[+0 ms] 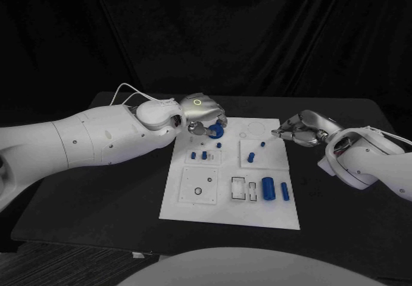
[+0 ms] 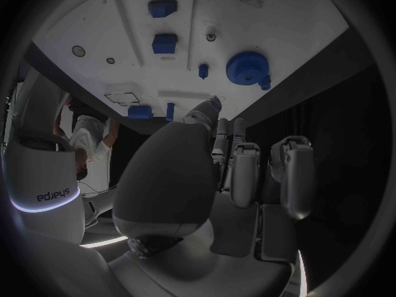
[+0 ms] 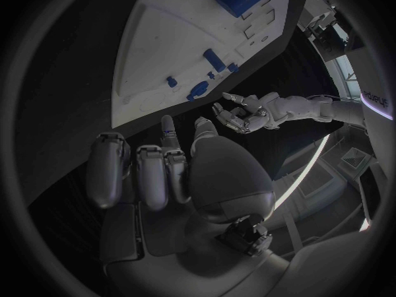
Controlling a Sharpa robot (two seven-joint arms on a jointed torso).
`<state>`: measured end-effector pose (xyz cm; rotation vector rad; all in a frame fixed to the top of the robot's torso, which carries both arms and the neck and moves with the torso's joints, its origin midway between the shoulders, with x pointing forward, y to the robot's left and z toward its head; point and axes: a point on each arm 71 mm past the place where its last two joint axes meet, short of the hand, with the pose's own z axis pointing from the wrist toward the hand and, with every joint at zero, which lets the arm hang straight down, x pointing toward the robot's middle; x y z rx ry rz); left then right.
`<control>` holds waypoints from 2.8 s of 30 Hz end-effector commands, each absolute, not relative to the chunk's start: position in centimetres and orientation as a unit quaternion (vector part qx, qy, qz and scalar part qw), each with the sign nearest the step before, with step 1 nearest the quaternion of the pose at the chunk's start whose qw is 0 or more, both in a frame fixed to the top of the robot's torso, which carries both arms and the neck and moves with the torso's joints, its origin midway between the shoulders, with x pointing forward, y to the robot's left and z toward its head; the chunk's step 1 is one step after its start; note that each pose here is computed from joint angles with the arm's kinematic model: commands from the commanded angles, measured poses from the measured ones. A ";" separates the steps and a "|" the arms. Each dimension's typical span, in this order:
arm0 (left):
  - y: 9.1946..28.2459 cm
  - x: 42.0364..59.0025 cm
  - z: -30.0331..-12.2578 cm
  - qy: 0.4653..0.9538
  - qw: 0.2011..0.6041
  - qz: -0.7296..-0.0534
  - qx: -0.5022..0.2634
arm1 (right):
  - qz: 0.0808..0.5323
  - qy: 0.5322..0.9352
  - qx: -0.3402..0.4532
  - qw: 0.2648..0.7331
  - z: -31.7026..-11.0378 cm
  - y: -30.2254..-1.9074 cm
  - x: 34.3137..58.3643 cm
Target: Assemble the parts on the task board
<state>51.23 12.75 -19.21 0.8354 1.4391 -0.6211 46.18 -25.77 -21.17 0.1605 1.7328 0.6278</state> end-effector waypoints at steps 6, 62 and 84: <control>12.1 50.7 -20.3 0.640 0.607 -0.273 0.384 | 0.274 0.742 0.072 0.607 -21.1 -25.7 45.9; 10.6 51.1 -23.7 0.679 0.569 -0.260 0.384 | 0.270 0.750 0.073 0.600 -21.8 -25.9 45.7; 11.5 50.9 -23.2 0.640 0.604 -0.282 0.381 | 0.269 0.752 0.074 0.597 -22.0 -26.0 45.6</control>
